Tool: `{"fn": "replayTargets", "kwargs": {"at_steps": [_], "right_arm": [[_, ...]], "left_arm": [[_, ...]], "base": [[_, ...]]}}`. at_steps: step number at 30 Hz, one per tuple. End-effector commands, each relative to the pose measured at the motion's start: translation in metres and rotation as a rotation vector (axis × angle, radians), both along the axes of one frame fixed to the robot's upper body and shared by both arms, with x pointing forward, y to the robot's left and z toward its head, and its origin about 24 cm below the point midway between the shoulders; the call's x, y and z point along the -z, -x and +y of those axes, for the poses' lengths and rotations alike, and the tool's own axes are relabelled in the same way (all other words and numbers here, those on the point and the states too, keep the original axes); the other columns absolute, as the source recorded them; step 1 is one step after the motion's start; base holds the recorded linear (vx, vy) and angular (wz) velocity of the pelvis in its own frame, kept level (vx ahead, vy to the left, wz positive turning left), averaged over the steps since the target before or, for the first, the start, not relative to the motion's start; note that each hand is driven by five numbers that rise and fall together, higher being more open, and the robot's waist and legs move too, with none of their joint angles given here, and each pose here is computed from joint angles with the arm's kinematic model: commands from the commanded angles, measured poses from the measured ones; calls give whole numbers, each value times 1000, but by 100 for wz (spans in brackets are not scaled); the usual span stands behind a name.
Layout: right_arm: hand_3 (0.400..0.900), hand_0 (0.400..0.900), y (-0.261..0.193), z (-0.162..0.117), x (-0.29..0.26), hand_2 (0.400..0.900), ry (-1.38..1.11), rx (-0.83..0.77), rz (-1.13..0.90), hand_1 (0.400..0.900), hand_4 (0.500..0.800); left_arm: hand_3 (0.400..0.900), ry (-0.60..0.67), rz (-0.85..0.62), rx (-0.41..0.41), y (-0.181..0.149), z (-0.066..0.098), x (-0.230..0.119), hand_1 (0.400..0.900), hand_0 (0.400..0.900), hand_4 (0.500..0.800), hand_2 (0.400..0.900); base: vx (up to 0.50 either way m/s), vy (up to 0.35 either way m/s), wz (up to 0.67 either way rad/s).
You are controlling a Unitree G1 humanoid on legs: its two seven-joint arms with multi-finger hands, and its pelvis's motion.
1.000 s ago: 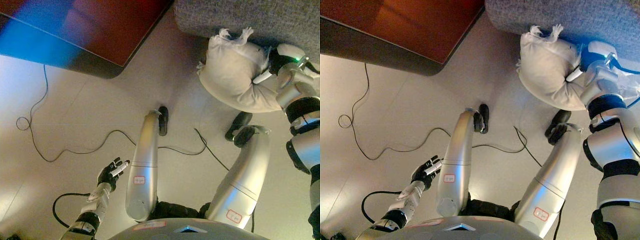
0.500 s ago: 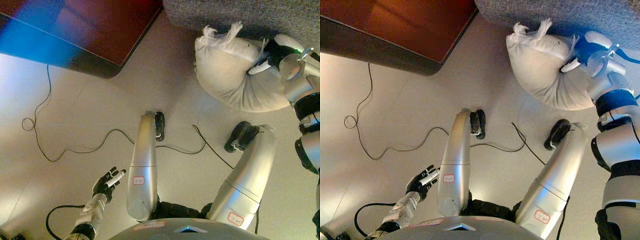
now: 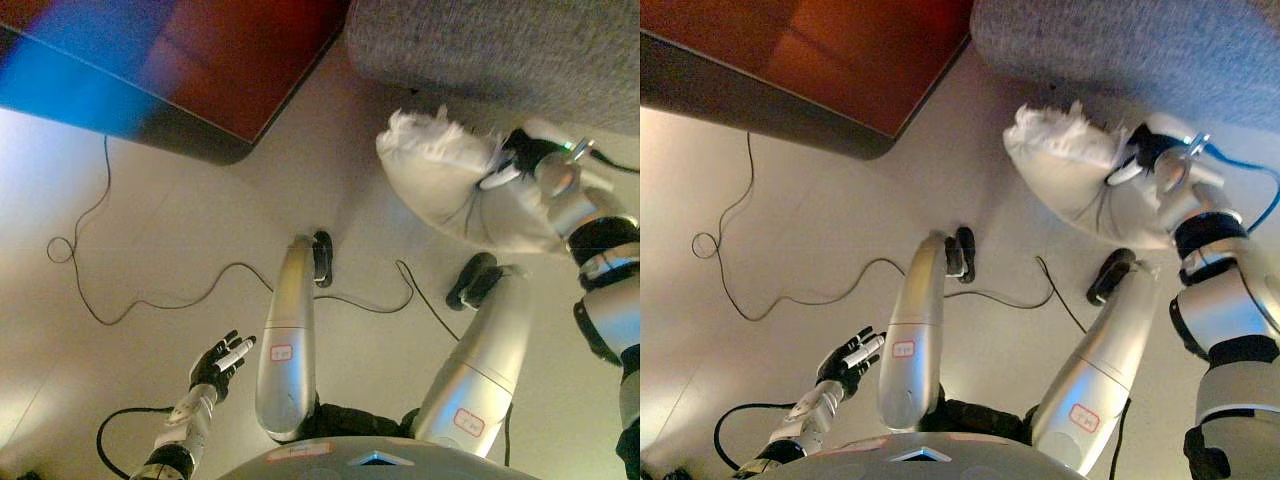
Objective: Pick up the pillow and put it on the sofa.
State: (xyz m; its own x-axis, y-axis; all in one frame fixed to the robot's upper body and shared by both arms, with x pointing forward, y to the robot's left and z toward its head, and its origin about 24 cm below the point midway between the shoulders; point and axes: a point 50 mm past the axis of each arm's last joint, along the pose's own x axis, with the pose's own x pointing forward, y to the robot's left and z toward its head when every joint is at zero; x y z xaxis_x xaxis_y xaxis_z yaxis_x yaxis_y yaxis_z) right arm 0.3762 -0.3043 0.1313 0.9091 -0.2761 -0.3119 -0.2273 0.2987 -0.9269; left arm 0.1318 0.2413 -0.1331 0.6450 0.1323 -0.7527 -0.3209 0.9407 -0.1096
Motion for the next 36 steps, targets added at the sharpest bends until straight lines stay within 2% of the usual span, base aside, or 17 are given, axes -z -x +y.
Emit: {"fn": "replayTargets", "kwargs": {"at_steps": [1, 10, 18, 24, 27, 32, 36], "right_arm": [[400, 400, -9, 12, -40, 400, -133, -112, -165, 400, 500], [400, 400, 12, 15, -3, 400, -305, -241, -35, 400, 500], [400, 400, 24, 31, 8, 400, -415, -370, 41, 400, 500], [400, 400, 26, 39, -9, 400, -489, -446, 24, 400, 500], [400, 400, 29, 36, -18, 400, -518, -463, 1, 400, 500], [400, 400, 23, 31, -51, 400, -542, -510, -39, 400, 500], [400, 400, 17, 16, -88, 400, -535, -477, -116, 400, 500]], "left_arm": [[900, -133, 95, -15, 24, 39, -2, 900, 900, 800, 900], [900, -213, 182, 41, 28, 58, -4, 900, 900, 800, 900], [900, -242, 280, 59, 38, 57, 1, 900, 900, 800, 900], [900, -281, 374, 60, 52, 66, 3, 900, 900, 800, 900], [900, -287, 409, 60, 58, 71, 3, 900, 900, 800, 900], [900, -282, 462, 15, 77, 75, 5, 900, 900, 800, 900], [900, -286, 505, 3, 91, 79, 6, 900, 900, 800, 900]], "base": [[114, -23, 2], [166, -60, 4], [227, 2, -4], [217, -32, 18], [151, -61, 34], [104, -49, 0], [153, -64, 20]]}}
